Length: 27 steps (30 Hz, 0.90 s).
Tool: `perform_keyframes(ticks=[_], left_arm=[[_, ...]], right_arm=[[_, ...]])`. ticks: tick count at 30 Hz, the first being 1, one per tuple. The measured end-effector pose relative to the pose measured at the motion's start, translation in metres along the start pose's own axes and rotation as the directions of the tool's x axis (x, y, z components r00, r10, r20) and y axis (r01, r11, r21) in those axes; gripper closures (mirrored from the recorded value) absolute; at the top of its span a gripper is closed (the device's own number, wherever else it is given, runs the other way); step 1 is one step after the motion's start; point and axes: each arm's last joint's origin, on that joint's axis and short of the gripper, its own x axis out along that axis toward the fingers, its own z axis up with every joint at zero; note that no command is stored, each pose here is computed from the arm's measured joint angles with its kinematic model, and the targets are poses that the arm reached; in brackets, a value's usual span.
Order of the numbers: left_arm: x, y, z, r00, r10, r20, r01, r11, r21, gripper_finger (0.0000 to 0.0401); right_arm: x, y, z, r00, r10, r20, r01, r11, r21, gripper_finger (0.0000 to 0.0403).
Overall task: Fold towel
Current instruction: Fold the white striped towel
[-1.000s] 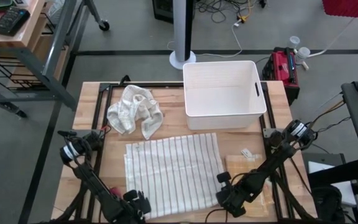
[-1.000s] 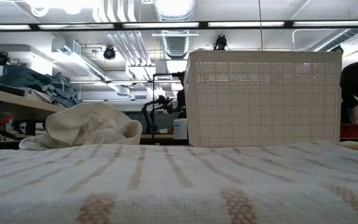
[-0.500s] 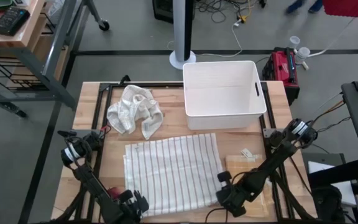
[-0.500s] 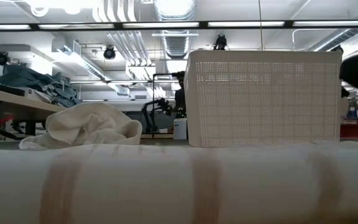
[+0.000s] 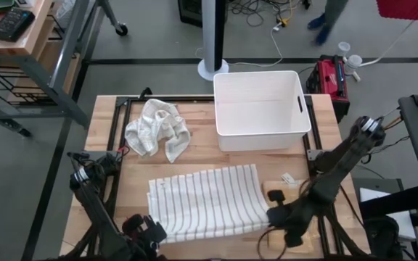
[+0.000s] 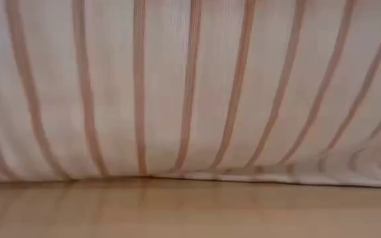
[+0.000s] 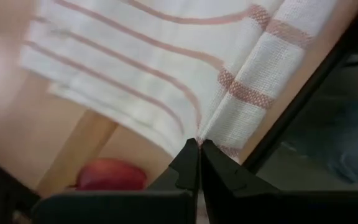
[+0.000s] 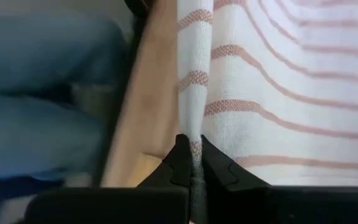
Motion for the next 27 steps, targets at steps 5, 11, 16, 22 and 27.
perform_keyframes(ticks=[5,11,16,22,27], left_arm=[[-0.035,-0.002,0.009,0.991,-0.133,-0.006,0.133,0.991,0.008,0.0401],[-0.090,0.000,0.021,0.929,-0.371,-0.007,0.371,0.928,-0.039,0.0401],[-0.112,0.018,0.027,0.882,-0.471,-0.002,0.470,0.881,-0.056,0.0401],[-0.134,0.038,0.033,0.849,-0.527,0.045,0.528,0.848,-0.049,0.0401],[-0.134,0.049,0.034,0.878,-0.473,0.070,0.476,0.879,-0.032,0.0401]], right_arm=[[-0.043,0.000,0.003,0.985,0.151,0.088,-0.158,0.985,0.070,0.0403],[-0.079,0.010,0.013,0.867,0.448,0.217,-0.462,0.887,0.015,0.0403],[-0.099,0.014,0.020,0.768,0.576,0.279,-0.589,0.807,-0.045,0.0403],[-0.114,0.016,0.025,0.736,0.611,0.291,-0.598,0.789,-0.142,0.0403],[-0.105,0.012,0.022,0.816,0.508,0.275,-0.486,0.861,-0.151,0.0403]])
